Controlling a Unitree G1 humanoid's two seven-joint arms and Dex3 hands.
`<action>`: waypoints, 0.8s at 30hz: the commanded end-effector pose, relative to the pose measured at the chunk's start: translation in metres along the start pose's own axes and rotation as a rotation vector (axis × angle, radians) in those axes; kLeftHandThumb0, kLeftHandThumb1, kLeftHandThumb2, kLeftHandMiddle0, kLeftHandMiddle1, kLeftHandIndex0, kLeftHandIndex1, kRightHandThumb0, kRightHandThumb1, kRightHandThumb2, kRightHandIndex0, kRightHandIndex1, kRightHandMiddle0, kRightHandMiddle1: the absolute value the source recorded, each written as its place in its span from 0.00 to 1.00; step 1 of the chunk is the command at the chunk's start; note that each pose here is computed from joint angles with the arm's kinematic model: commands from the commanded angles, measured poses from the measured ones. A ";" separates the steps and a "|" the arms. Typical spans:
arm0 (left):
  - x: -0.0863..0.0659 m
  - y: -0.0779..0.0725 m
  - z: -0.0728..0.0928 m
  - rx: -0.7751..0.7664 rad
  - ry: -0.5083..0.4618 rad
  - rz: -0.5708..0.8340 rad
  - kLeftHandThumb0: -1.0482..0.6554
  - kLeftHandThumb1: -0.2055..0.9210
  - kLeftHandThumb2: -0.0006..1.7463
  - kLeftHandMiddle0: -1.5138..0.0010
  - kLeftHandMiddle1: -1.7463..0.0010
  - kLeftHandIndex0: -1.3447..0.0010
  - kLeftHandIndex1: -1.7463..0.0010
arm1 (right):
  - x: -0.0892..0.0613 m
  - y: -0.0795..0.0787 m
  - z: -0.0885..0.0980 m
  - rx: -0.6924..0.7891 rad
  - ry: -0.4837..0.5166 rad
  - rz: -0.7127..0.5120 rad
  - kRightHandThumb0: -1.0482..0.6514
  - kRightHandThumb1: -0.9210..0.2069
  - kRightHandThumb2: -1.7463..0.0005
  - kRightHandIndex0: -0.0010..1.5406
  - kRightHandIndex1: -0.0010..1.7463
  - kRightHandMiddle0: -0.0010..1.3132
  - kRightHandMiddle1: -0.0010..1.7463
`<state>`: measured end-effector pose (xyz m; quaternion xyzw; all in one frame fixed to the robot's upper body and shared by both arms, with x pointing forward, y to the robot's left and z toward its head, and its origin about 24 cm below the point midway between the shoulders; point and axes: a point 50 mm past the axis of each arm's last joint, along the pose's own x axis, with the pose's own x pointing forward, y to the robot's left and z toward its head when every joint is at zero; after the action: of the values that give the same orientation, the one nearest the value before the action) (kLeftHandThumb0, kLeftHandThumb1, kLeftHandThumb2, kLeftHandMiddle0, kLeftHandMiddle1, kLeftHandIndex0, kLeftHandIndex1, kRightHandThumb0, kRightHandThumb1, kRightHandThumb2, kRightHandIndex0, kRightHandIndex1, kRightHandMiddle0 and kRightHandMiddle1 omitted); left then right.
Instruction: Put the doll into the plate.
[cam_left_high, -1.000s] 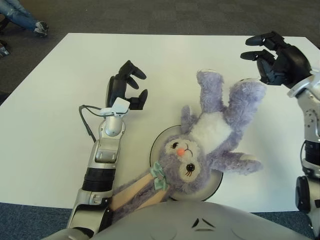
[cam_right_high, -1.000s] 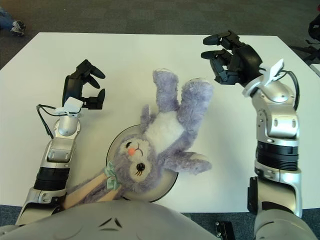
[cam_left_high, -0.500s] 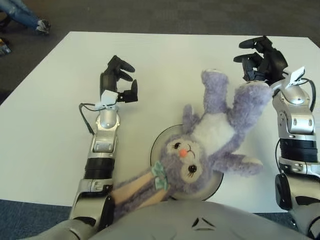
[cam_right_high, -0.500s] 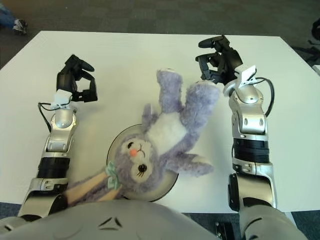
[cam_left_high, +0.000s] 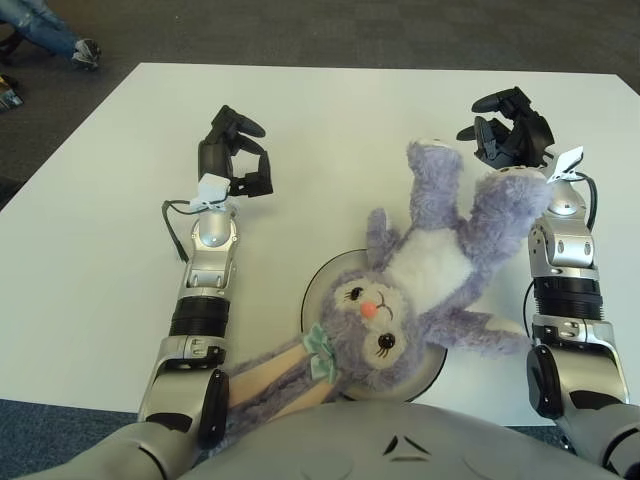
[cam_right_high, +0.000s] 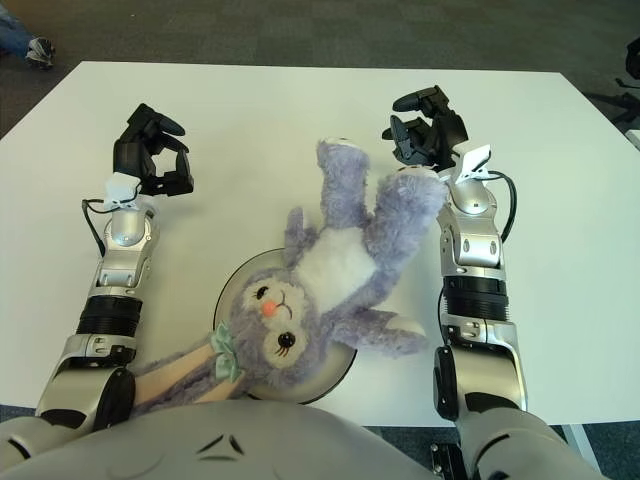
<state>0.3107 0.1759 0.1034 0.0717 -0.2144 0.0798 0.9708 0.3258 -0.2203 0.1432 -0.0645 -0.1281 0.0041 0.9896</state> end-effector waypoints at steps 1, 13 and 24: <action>0.008 -0.002 0.001 -0.018 -0.017 -0.002 0.61 0.45 0.77 0.66 0.00 0.63 0.00 | 0.001 -0.002 -0.003 0.039 -0.013 -0.007 0.61 0.14 0.62 0.29 0.86 0.14 0.96; 0.015 -0.008 -0.008 -0.066 0.025 -0.021 0.61 0.47 0.76 0.67 0.00 0.64 0.00 | -0.003 -0.004 -0.028 0.133 0.028 -0.035 0.61 0.33 0.45 0.32 0.87 0.25 1.00; 0.015 -0.011 -0.009 -0.087 0.043 -0.052 0.61 0.49 0.74 0.68 0.00 0.65 0.00 | -0.006 -0.006 -0.047 0.187 0.033 -0.100 0.61 0.45 0.35 0.36 0.86 0.35 1.00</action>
<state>0.3269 0.1697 0.0960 0.0368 -0.1926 0.0548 0.9791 0.3298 -0.2318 0.0903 0.0168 -0.0885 -0.0269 0.9956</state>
